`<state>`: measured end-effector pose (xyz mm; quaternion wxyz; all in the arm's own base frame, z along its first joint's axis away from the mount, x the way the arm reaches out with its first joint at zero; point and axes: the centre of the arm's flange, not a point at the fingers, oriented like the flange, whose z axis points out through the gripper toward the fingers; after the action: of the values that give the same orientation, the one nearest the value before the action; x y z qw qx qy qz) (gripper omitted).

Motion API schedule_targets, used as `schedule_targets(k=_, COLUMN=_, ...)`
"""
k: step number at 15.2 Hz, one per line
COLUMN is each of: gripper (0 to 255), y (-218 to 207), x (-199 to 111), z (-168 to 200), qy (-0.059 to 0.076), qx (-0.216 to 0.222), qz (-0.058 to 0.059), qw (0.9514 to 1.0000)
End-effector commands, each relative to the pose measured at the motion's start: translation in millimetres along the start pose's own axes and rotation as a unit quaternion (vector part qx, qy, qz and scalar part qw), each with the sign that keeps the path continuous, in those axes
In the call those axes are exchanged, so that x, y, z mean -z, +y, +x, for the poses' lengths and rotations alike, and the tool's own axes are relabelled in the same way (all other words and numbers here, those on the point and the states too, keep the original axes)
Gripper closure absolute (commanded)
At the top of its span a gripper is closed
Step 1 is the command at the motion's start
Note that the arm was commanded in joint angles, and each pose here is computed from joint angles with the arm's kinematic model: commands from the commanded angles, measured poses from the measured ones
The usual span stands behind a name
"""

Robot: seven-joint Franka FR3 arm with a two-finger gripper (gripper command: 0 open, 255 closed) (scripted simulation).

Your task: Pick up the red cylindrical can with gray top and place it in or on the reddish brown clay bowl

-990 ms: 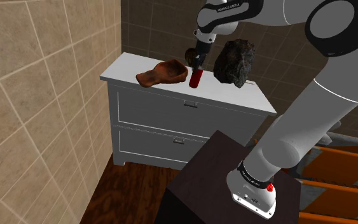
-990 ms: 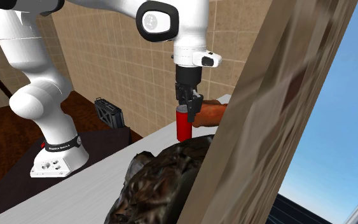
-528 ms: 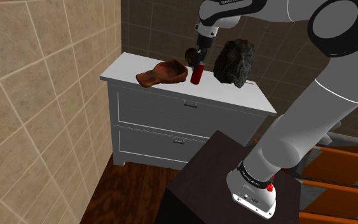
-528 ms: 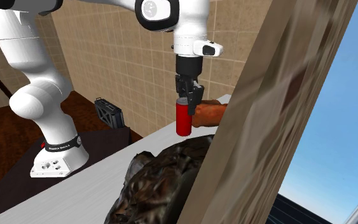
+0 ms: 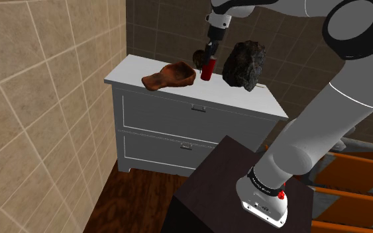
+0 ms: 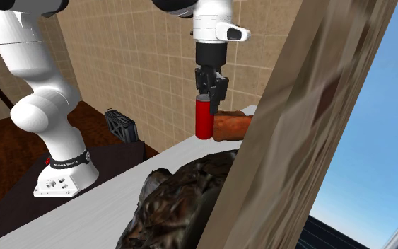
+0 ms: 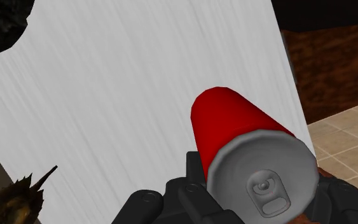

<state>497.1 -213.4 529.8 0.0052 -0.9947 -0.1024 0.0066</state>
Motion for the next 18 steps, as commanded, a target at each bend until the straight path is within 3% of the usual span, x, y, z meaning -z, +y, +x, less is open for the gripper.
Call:
schedule_targets(k=1, gripper=255, y=-1, x=10, z=-1, qy=0.000, qx=0.000, qz=0.000, qw=1.0000)
schedule_targets(k=18, gripper=255, y=-2, x=100, z=-2, qy=0.000, qx=0.000, qz=0.000, qw=1.0000)
